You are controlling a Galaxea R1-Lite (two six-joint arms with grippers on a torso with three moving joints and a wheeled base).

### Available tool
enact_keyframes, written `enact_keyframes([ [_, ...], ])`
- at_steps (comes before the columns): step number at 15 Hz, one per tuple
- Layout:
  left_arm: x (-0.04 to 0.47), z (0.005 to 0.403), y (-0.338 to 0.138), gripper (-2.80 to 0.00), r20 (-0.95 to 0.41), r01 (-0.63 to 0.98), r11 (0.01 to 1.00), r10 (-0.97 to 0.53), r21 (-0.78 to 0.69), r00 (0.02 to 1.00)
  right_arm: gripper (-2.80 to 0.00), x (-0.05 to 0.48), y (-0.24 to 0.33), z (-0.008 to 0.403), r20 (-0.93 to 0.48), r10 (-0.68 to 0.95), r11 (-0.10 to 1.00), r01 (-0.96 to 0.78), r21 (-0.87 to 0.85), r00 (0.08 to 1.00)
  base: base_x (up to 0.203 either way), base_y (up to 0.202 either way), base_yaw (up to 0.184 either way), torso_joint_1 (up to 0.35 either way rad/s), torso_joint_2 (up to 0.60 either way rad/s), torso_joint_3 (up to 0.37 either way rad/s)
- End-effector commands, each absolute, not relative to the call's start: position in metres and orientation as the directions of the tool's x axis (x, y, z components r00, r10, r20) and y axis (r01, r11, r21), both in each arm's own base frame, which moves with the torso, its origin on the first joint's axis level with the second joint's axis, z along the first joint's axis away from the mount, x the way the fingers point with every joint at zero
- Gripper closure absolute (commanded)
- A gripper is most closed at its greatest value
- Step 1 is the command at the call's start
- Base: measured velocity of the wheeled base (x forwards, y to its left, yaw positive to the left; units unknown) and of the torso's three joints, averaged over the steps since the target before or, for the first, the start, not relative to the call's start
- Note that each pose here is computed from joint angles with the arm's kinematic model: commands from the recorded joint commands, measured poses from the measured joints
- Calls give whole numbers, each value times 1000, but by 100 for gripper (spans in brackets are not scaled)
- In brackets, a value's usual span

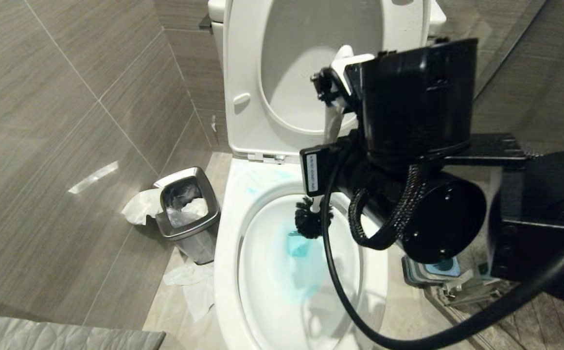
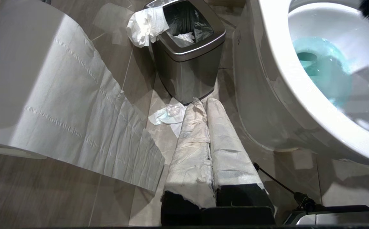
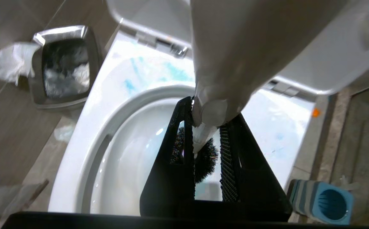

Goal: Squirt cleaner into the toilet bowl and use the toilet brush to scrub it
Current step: Scrub the toilet bowl

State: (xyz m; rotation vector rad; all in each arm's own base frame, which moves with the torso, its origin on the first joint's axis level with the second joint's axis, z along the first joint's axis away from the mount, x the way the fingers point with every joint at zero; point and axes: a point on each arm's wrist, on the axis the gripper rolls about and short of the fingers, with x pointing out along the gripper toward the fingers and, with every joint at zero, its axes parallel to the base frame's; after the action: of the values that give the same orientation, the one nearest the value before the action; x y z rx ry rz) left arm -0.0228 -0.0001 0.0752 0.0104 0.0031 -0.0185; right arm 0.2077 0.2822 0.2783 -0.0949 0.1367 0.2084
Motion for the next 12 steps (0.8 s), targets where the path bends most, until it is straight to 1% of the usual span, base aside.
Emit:
enact_keyframes([
  [1,-23,75,0,0,-5,18,1000,-18,11,1000,0,214,294,245,-219,203,963,-235,-132,954,0,0,0,0,0,0],
  [7,-23,75,0,0,-6,19,1000,-18,9,1000,0,250,316,179,-324,148,972,-199,-129,934,0,0,0,0,0,0],
  [12,-23,75,0,0,-6,18,1000,-18,8,1000,0,292,324,137,-309,91,986,-130,-105,947,0,0,0,0,0,0],
])
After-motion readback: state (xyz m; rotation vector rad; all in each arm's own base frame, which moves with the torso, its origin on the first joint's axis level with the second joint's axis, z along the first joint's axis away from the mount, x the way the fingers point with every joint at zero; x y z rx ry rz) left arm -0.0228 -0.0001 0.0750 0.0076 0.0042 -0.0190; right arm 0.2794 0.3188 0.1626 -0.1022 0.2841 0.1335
